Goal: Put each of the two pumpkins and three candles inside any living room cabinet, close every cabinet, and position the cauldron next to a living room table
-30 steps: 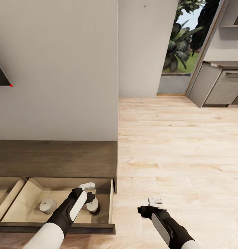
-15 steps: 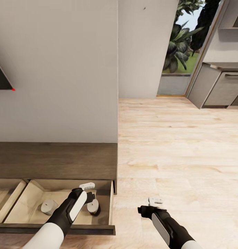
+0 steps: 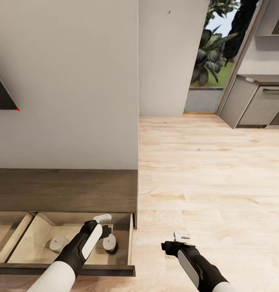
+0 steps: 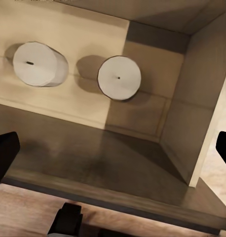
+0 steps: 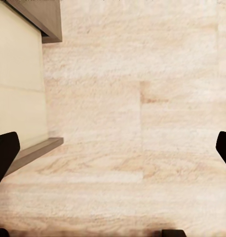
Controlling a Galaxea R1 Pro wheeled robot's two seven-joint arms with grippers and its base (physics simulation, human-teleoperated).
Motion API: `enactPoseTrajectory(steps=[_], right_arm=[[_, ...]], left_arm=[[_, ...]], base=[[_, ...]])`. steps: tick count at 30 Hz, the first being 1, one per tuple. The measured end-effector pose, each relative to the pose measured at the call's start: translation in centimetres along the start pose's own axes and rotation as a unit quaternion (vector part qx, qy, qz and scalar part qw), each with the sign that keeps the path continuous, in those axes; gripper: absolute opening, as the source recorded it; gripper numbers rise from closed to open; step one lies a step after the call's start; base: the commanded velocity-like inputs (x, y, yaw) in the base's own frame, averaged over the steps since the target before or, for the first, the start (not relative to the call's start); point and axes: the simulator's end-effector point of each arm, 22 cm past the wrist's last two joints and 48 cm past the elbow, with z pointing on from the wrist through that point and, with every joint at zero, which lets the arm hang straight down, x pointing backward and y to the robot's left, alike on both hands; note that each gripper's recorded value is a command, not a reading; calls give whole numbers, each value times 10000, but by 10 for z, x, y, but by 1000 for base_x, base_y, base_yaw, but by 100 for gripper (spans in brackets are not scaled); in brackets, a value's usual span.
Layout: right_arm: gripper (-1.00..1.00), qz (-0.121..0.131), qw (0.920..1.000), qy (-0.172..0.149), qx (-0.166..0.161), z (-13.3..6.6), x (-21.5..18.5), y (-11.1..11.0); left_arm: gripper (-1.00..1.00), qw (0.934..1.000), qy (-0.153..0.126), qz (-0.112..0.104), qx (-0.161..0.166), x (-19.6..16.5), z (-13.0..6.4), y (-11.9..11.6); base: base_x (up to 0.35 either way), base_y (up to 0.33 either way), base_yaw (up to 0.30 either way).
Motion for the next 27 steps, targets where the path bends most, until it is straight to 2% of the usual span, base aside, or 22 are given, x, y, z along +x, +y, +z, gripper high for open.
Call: enactPoseTrajectory(steps=[8, 27], right_arm=[[100, 0, 10000, 5, -3, -12, -5, 2], [100, 0, 10000, 11, -1, -41, -16, 5]], left_arm=[[100, 10000, -3, 0, -1, -5, -13, 1], [100, 10000, 0, 0, -9, -13, -42, 2]], base=[[-46, 0, 0], [-298, 64, 0]])
